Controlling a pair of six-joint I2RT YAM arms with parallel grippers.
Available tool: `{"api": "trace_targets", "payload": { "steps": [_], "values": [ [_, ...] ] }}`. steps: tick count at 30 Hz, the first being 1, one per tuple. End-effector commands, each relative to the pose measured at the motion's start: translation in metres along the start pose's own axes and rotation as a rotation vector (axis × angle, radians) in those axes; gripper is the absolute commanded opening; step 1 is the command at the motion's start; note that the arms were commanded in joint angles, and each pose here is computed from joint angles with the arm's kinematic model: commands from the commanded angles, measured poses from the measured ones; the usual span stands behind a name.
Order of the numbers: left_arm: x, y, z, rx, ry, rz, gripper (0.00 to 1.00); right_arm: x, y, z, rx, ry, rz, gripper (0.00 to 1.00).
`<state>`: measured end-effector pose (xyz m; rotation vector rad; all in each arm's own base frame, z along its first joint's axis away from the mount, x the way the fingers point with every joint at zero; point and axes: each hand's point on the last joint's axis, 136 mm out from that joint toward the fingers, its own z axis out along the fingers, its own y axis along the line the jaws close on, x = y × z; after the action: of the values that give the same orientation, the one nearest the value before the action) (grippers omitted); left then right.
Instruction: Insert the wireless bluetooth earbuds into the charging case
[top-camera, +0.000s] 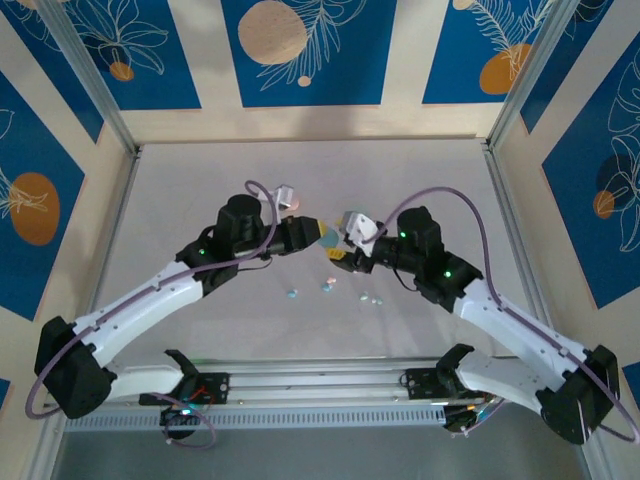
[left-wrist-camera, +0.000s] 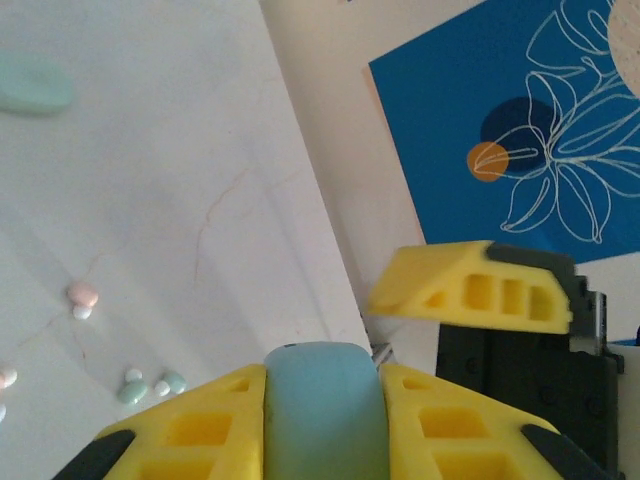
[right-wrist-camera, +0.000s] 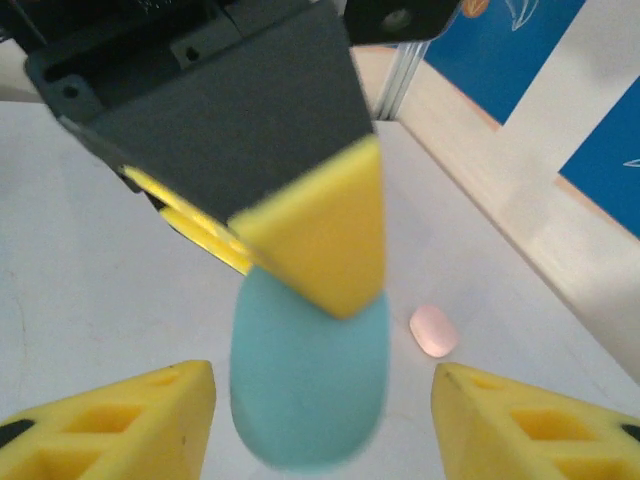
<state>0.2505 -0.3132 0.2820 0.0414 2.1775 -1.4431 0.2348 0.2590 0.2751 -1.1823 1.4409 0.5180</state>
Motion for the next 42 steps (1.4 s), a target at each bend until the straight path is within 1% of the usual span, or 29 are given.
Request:
{"api": "trace_targets", "payload": {
  "steps": [1,3,7,9,13,16,18,21,25,27,29,33,34,37,39,40,41,42],
  "values": [
    [-0.008,-0.013,-0.01,0.078,-0.067,-0.135,0.14,-0.008,-0.001,-0.015,-0.023,-0.124,-0.057,0.63],
    [-0.008,-0.016,-0.012,0.097,-0.074,-0.164,0.14,-0.009,-0.004,-0.022,-0.047,-0.157,-0.019,0.63],
    [-0.009,-0.02,-0.012,0.12,-0.069,-0.186,0.15,-0.021,0.001,-0.025,-0.118,-0.211,-0.012,0.66],
    [-0.008,-0.021,-0.01,0.133,-0.064,-0.201,0.15,-0.027,0.005,-0.02,-0.162,-0.228,-0.007,0.66],
    [-0.009,-0.027,-0.007,0.171,-0.053,-0.221,0.15,-0.029,0.0,-0.007,-0.162,-0.226,0.005,0.65],
    [-0.01,-0.032,-0.007,0.19,-0.051,-0.222,0.15,-0.029,-0.007,-0.001,-0.137,-0.235,0.02,0.62],
    [-0.01,-0.033,-0.007,0.192,-0.049,-0.219,0.15,-0.029,-0.009,0.002,-0.139,-0.238,0.03,0.57],
    [-0.01,-0.032,-0.007,0.19,-0.049,-0.22,0.15,-0.031,-0.009,0.002,-0.145,-0.256,0.041,0.52],
    [-0.01,-0.031,-0.006,0.186,-0.049,-0.222,0.15,-0.034,-0.009,0.001,-0.153,-0.273,0.052,0.51],
    [-0.01,-0.031,-0.006,0.188,-0.049,-0.222,0.15,-0.033,-0.01,0.002,-0.153,-0.268,0.062,0.48],
    [-0.01,-0.03,-0.005,0.186,-0.048,-0.223,0.15,-0.032,-0.01,0.002,-0.157,-0.269,0.071,0.48],
    [-0.011,-0.031,-0.006,0.19,-0.052,-0.22,0.15,-0.029,-0.011,0.002,-0.161,-0.256,0.087,0.41],
    [-0.011,-0.031,-0.007,0.191,-0.053,-0.219,0.15,-0.029,-0.012,0.002,-0.161,-0.251,0.087,0.38],
    [-0.013,-0.033,-0.009,0.201,-0.064,-0.196,0.23,-0.03,-0.012,-0.001,-0.179,-0.243,0.104,0.35],
    [-0.017,-0.039,-0.012,0.217,-0.086,-0.121,0.4,-0.035,-0.009,-0.005,-0.221,-0.243,0.131,0.32],
    [-0.019,-0.041,-0.015,0.217,-0.1,-0.075,0.47,-0.037,-0.007,-0.007,-0.248,-0.237,0.147,0.32],
    [-0.02,-0.044,-0.019,0.218,-0.115,-0.003,0.53,-0.04,-0.005,-0.008,-0.28,-0.228,0.168,0.32],
    [-0.021,-0.05,-0.024,0.225,-0.129,0.097,0.61,-0.043,-0.003,-0.01,-0.316,-0.219,0.191,0.32]
  ]
}}
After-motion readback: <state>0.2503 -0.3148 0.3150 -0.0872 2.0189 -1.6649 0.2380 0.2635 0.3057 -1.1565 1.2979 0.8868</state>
